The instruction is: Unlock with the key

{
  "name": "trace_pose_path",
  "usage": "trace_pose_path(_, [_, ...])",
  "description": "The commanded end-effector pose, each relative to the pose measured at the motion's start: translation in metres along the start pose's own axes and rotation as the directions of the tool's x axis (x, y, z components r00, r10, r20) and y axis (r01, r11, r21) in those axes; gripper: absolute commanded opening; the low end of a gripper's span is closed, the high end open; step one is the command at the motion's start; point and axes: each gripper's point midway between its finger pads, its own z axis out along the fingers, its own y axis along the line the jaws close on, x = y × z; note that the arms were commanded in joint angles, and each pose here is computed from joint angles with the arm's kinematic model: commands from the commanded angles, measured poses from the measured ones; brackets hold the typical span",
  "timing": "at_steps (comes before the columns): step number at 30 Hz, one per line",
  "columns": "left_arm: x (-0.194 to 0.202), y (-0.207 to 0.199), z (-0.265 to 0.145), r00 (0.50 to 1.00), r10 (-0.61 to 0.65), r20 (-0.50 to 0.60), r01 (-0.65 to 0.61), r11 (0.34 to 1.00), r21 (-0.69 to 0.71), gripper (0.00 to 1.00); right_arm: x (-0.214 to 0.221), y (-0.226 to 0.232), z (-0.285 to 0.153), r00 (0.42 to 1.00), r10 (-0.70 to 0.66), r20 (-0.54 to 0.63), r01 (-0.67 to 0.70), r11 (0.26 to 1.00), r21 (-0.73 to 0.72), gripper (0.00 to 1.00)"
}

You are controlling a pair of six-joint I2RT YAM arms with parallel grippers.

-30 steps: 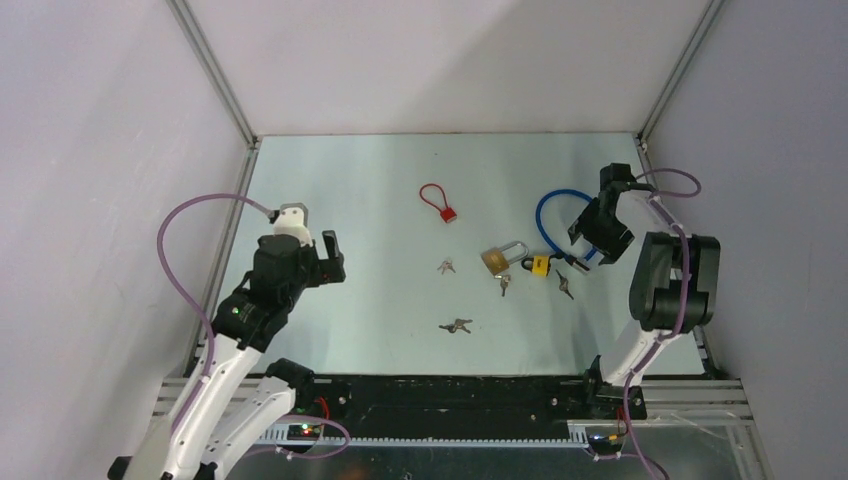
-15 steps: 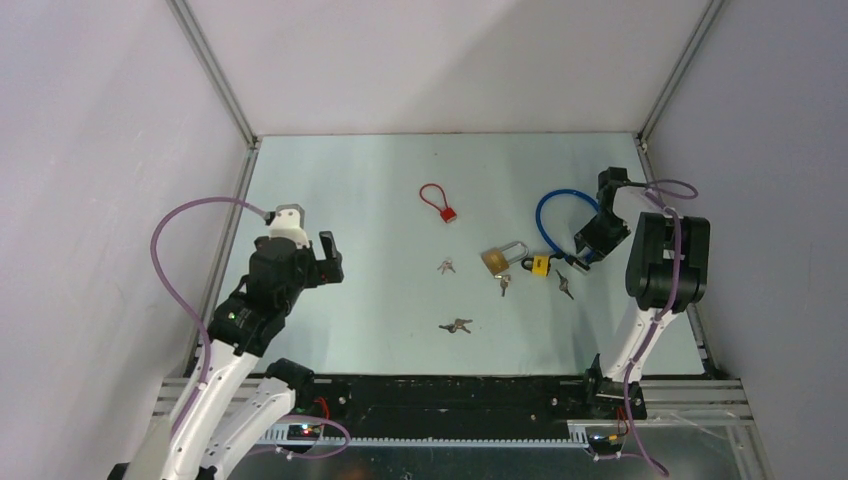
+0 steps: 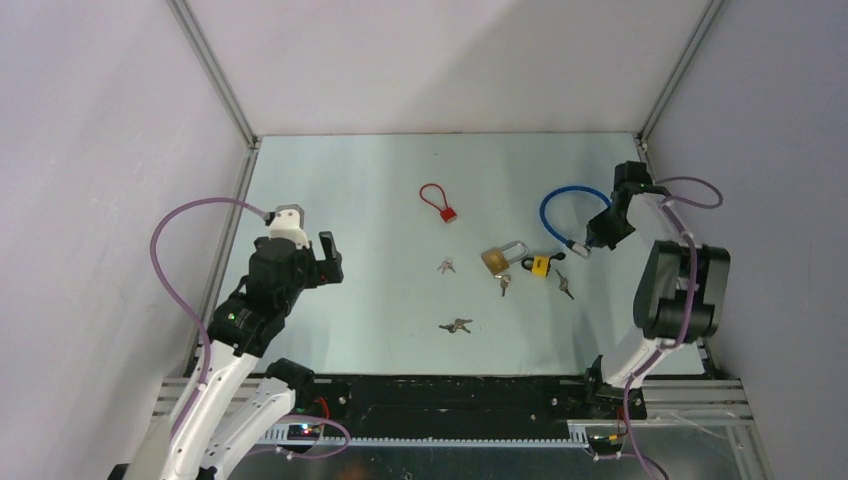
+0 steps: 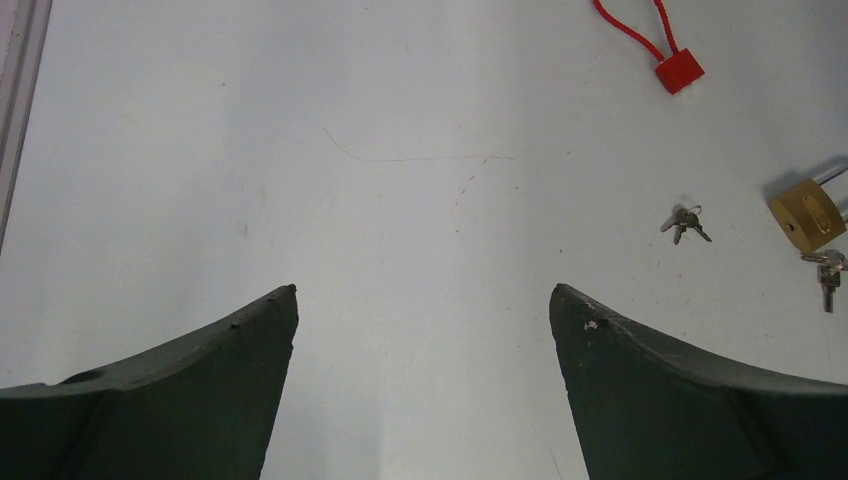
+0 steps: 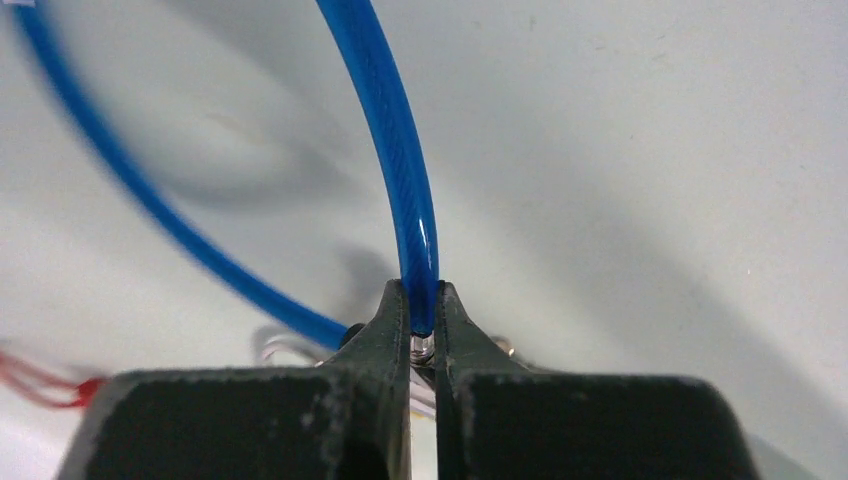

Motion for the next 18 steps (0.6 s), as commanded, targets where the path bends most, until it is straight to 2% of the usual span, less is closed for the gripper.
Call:
trace_pose_path(1, [-0.003, 0.002, 0.0, 1.0, 0.015, 0.016, -0.015, 1.0, -0.009, 1.0, -0.021, 0.027, -0.069, 0.988, 0.065, 0.143, -0.04, 0.985, -0.169, 0.0])
trace_pose_path(5, [-0.003, 0.001, 0.001, 1.0, 0.013, 0.013, -0.013, 1.0, -0.004, 1.0, -0.002, 0.044, -0.101, 0.985, 0.066, 0.162, -0.026, 0.971, -0.237, 0.0])
trace_pose_path(11, [-0.002, 0.0, 0.001, 1.0, 0.011, 0.01, -0.011, 1.0, 0.002, 1.0, 0.062, 0.089, -0.134, 0.988, -0.006, 0.157, 0.062, 0.932, -0.356, 0.0])
trace_pose_path(13, [-0.002, -0.001, 0.0, 1.0, 0.009, 0.012, -0.009, 1.0, 0.002, 1.0, 0.098, 0.111, -0.147, 0.987, -0.063, 0.151, 0.121, 0.902, -0.413, 0.0])
trace_pose_path(18, [-0.003, 0.0, -0.001, 1.0, 0.005, 0.019, -0.005, 1.0, -0.001, 1.0, 0.161, 0.16, -0.178, 0.981, -0.108, 0.16, 0.181, 0.805, -0.566, 0.0])
